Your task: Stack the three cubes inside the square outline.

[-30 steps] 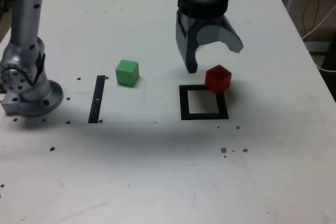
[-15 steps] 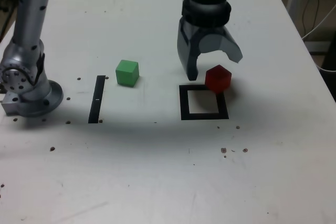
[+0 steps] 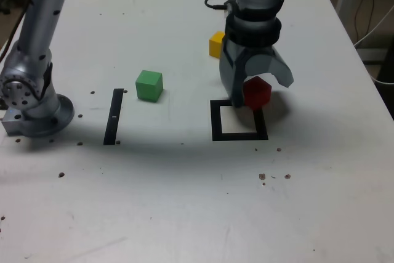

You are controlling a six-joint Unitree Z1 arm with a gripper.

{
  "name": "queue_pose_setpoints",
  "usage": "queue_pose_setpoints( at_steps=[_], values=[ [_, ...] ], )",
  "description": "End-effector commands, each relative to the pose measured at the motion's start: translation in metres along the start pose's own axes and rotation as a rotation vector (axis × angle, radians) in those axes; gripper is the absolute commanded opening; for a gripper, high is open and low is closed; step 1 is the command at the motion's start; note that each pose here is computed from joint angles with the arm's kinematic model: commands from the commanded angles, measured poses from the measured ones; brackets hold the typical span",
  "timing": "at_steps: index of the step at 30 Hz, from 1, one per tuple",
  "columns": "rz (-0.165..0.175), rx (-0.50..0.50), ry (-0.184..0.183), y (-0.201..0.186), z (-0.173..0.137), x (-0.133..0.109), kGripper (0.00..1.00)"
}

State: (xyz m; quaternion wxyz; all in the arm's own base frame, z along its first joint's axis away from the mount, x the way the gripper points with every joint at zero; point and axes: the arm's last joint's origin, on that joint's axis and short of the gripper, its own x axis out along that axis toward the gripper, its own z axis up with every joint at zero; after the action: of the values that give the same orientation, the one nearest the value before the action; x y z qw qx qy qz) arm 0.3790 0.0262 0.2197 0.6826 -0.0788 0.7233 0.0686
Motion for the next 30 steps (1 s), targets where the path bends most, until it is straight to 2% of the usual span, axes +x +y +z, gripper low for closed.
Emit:
queue_pose_setpoints(
  at_steps=[1,7,16,24,30],
  values=[
    [0.000,0.001,-0.004,0.0005,0.0009,0.0022,0.82],
    [0.000,-0.001,-0.007,0.0010,0.0025,0.0050,0.75],
    [0.005,-0.017,0.005,0.0052,0.0034,0.0074,0.59],
    [0.003,-0.025,0.003,0.0067,0.0038,0.0073,0.37],
    [0.001,-0.023,-0.003,0.0064,0.0011,0.0053,0.32]
  ],
)
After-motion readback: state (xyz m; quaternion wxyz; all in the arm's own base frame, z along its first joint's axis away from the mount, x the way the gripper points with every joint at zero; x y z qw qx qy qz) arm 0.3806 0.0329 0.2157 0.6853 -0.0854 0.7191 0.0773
